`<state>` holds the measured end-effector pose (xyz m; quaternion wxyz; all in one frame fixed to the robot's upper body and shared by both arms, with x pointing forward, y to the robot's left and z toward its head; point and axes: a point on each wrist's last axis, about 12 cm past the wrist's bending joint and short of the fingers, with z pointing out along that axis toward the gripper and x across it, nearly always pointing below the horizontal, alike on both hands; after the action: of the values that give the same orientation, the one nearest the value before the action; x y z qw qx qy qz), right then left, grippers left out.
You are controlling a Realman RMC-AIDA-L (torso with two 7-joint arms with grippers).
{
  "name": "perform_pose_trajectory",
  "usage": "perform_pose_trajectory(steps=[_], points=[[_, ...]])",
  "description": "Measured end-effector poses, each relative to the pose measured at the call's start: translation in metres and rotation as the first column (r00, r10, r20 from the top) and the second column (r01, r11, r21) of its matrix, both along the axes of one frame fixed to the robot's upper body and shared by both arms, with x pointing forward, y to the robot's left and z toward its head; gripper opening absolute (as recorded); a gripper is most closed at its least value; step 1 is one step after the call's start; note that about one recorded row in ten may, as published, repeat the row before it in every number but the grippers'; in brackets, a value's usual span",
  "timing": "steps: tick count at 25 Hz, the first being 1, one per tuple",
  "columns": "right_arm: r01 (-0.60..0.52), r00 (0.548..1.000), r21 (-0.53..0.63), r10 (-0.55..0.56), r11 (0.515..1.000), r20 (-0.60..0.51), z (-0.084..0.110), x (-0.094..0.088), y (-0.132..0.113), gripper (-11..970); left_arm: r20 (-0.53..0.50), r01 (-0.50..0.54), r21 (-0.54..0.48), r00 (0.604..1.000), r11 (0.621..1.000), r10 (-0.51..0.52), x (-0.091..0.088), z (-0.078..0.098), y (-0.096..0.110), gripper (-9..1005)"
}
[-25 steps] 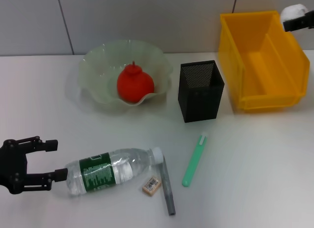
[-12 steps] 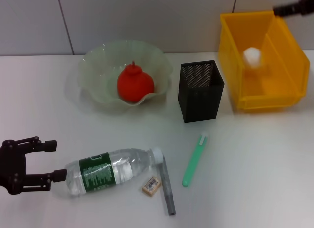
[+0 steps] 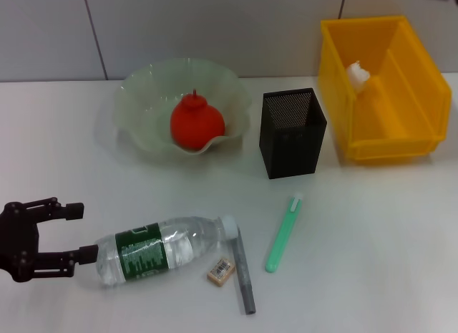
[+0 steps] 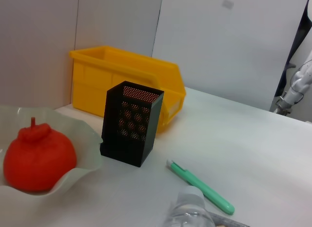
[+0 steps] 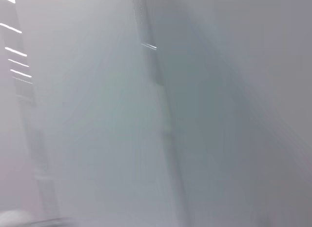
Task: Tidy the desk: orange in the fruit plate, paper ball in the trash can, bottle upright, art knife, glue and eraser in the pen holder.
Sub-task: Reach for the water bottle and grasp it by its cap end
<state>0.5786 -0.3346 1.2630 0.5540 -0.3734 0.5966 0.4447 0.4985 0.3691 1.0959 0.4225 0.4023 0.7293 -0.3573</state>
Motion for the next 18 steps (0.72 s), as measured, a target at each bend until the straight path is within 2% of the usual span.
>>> perform_pose_trajectory(steps=[1, 2, 3, 4, 5, 7, 10, 11, 12, 13, 14, 16, 18], points=[[-0.088, 0.996, -0.02, 0.087, 0.996, -0.034, -0.003, -0.004, -0.003, 827, 0.004, 0.005, -0.002, 1.0, 1.0, -0.005, 0.002, 0.001, -0.001, 841], [-0.088, 0.996, -0.02, 0.087, 0.996, -0.034, -0.003, -0.004, -0.003, 827, 0.004, 0.005, -0.002, 1.0, 1.0, -0.005, 0.002, 0.001, -0.001, 841], [-0.155, 0.984, -0.107, 0.145, 0.982, -0.1, -0.013, -0.005, 0.002, 827, 0.004, 0.005, -0.002, 1.0, 1.0, -0.005, 0.002, 0.001, -0.001, 841], [-0.155, 0.984, -0.107, 0.145, 0.982, -0.1, -0.013, -0.005, 0.002, 827, 0.006, 0.009, -0.003, 1.0, 1.0, -0.009, 0.003, 0.002, -0.002, 841], [-0.178, 0.978, -0.169, 0.155, 0.969, -0.142, -0.02, -0.005, 0.005, 827, 0.006, 0.009, -0.003, 1.0, 1.0, -0.009, 0.003, 0.002, -0.002, 841], [-0.246, 0.949, -0.39, 0.138, 0.887, -0.283, -0.054, -0.009, 0.023, 827, 0.006, 0.009, -0.003, 1.0, 1.0, -0.009, 0.003, 0.002, -0.002, 841], [-0.251, 0.947, -0.428, 0.129, 0.868, -0.294, -0.062, -0.011, 0.027, 827, 0.005, 0.015, -0.007, 1.0, 1.0, -0.015, 0.006, 0.003, -0.005, 841], [-0.244, 0.95, -0.485, 0.106, 0.84, -0.295, -0.077, -0.015, 0.033, 827, 0.003, 0.017, -0.009, 1.0, 1.0, -0.016, 0.007, 0.003, -0.006, 841], [-0.244, 0.95, -0.485, 0.106, 0.84, -0.295, -0.077, -0.015, 0.033, 827, 0.003, 0.018, -0.01, 1.0, 1.0, -0.018, 0.008, 0.004, -0.007, 841], [-0.219, 0.955, -0.54, 0.066, 0.813, -0.288, -0.089, -0.018, 0.035, 827, 0.003, 0.018, -0.01, 1.0, 1.0, -0.018, 0.008, 0.004, -0.007, 841], [-0.219, 0.955, -0.54, 0.066, 0.813, -0.288, -0.089, -0.018, 0.035, 827, 0.003, 0.018, -0.01, 1.0, 1.0, -0.018, 0.008, 0.004, -0.007, 841], [-0.201, 0.959, -0.591, 0.033, 0.781, -0.283, -0.105, -0.023, 0.038, 827, -0.003, 0.021, -0.013, 1.0, 1.0, -0.021, 0.01, 0.005, -0.009, 841], [-0.2, 0.96, -0.598, 0.033, 0.776, -0.278, -0.109, -0.025, 0.038, 827, -0.014, 0.021, -0.017, 1.0, 1.0, -0.022, 0.012, 0.006, -0.01, 841]])
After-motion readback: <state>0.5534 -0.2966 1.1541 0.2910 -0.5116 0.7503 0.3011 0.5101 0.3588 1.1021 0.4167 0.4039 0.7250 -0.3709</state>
